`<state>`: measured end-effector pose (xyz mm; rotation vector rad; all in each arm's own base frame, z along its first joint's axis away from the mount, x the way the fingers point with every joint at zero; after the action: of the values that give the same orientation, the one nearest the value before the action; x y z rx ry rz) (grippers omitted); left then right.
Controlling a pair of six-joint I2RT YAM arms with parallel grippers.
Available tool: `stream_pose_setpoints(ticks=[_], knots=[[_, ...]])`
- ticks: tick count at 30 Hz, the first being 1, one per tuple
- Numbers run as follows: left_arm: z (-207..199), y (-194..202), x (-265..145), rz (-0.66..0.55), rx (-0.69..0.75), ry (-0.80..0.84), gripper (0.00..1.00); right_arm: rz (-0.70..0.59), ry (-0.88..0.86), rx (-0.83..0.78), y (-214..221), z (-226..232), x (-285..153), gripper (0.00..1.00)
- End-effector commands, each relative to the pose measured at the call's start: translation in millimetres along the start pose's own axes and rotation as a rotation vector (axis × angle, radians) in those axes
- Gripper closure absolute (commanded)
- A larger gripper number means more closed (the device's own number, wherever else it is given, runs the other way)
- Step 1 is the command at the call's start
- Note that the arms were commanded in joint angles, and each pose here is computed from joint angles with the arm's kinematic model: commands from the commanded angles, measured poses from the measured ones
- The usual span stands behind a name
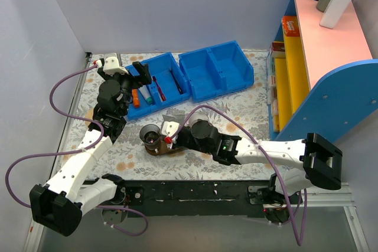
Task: Prepare toiletry sets of a toothbrush and toothpaste on the tray
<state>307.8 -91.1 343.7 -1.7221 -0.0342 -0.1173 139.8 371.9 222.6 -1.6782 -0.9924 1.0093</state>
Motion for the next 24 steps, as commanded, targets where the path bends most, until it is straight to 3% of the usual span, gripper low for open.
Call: stream_pose_setpoints(ticks=[1, 15, 24], knots=[[1, -7, -2, -0.026, 0.006, 0.004, 0.02, -0.074, 0.015, 0.000, -11, -4, -1, 0.99], [0, -7, -2, -0.024, 0.005, 0.010, 0.02, -0.046, 0.030, 0.000, -1, -5, -5, 0.97], [-1, -7, -2, -0.023, 0.003, 0.015, 0.02, -0.034, 0.027, 0.008, 0, -4, -8, 0.71]])
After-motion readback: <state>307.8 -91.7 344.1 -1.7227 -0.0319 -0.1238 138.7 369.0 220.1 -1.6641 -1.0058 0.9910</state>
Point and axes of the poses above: each gripper's point midway between its finger pads, its own x axis out along the fingers, its own z axis along the line the jaws close on, y = z × x, the point moved 6 cm from there along -x, back along the fingers, and after that the axes turned 7 degrees about x, right-handed, at the moved point
